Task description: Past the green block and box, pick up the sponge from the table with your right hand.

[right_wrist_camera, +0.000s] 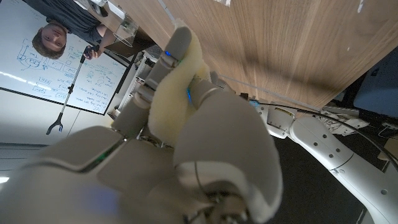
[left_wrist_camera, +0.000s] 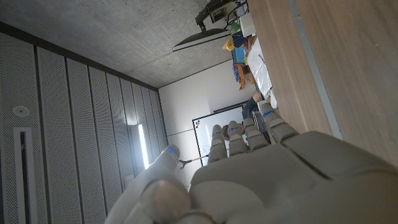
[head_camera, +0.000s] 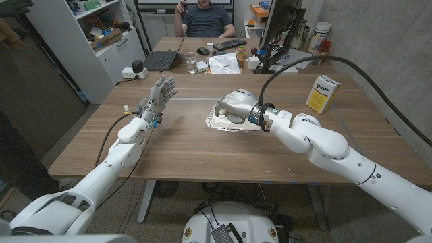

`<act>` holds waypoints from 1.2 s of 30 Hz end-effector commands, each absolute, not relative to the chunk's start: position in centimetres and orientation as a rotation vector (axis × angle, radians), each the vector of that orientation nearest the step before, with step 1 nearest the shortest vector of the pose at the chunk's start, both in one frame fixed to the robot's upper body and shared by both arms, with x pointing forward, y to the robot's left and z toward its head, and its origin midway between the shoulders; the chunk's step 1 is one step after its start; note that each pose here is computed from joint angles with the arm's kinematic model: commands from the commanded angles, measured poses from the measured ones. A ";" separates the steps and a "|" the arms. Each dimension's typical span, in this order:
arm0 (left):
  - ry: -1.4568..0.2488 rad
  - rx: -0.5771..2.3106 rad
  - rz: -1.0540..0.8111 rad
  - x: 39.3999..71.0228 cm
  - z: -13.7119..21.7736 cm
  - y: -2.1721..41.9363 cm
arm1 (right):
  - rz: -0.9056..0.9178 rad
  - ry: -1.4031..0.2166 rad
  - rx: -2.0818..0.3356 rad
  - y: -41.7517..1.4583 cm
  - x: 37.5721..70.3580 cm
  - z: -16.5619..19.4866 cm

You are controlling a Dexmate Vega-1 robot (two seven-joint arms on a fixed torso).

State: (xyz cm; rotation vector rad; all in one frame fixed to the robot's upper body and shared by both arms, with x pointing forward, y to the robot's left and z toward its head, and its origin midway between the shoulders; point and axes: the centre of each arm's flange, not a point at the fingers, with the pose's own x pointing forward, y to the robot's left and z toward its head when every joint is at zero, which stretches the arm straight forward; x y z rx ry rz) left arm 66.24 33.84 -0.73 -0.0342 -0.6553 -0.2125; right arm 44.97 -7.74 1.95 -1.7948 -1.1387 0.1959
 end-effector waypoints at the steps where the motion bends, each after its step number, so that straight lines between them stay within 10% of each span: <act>1: -0.669 -0.029 -0.214 64.9 -1.0 34.2 | 0.065 -1.244 -1.755 -8.0 43.3 3.6; 36: -0.671 -0.031 -0.215 63.7 -1.6 34.0 | -0.123 -1.363 -1.616 -9.7 40.9 4.8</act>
